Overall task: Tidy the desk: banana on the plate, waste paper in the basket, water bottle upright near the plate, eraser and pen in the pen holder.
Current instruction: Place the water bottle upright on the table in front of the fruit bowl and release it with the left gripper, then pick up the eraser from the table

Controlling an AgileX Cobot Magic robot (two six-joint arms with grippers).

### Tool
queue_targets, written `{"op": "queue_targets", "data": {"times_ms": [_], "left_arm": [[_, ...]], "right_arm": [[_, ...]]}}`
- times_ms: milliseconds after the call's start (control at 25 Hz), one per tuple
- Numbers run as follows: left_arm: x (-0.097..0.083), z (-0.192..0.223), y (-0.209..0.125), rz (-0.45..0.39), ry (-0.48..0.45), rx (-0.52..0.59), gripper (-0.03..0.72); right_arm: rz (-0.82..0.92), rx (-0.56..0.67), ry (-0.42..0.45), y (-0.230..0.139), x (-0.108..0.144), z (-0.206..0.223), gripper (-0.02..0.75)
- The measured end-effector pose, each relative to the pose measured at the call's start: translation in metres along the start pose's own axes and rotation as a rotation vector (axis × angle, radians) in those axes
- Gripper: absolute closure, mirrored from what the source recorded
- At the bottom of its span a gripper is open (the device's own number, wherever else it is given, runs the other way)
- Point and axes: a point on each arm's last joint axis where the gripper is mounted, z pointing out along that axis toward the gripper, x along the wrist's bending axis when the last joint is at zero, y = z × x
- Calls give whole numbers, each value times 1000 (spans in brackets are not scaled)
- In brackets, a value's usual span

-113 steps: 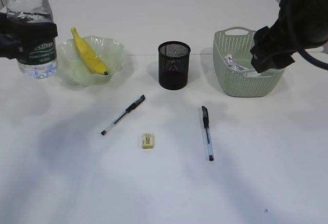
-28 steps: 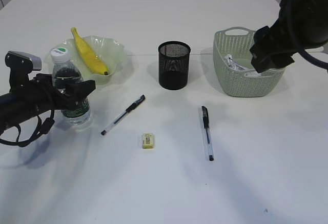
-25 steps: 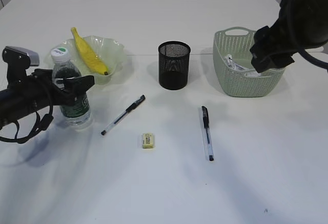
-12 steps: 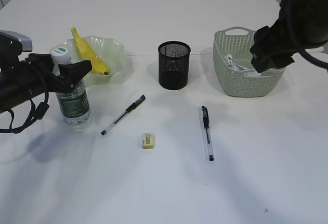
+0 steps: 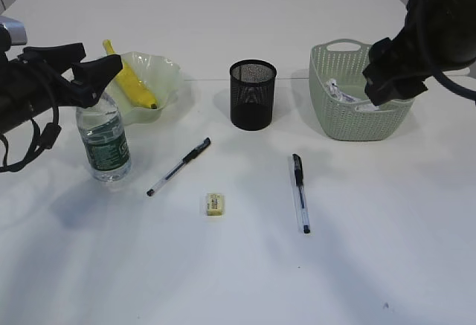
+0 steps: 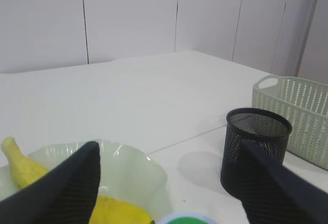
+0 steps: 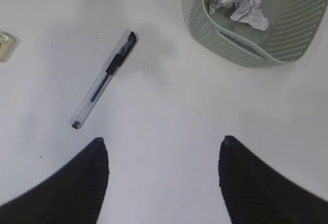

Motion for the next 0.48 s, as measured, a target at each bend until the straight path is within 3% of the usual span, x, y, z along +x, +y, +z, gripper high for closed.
{"op": "queue_targets", "data": {"times_ms": [200, 480], "left_arm": [[0, -3, 23, 13, 29, -65, 99], [18, -18, 59, 6, 186, -122, 99]], "right_arm": [[0, 0, 0, 0, 0, 0, 237], [0, 2, 0, 0, 0, 0, 237]]}}
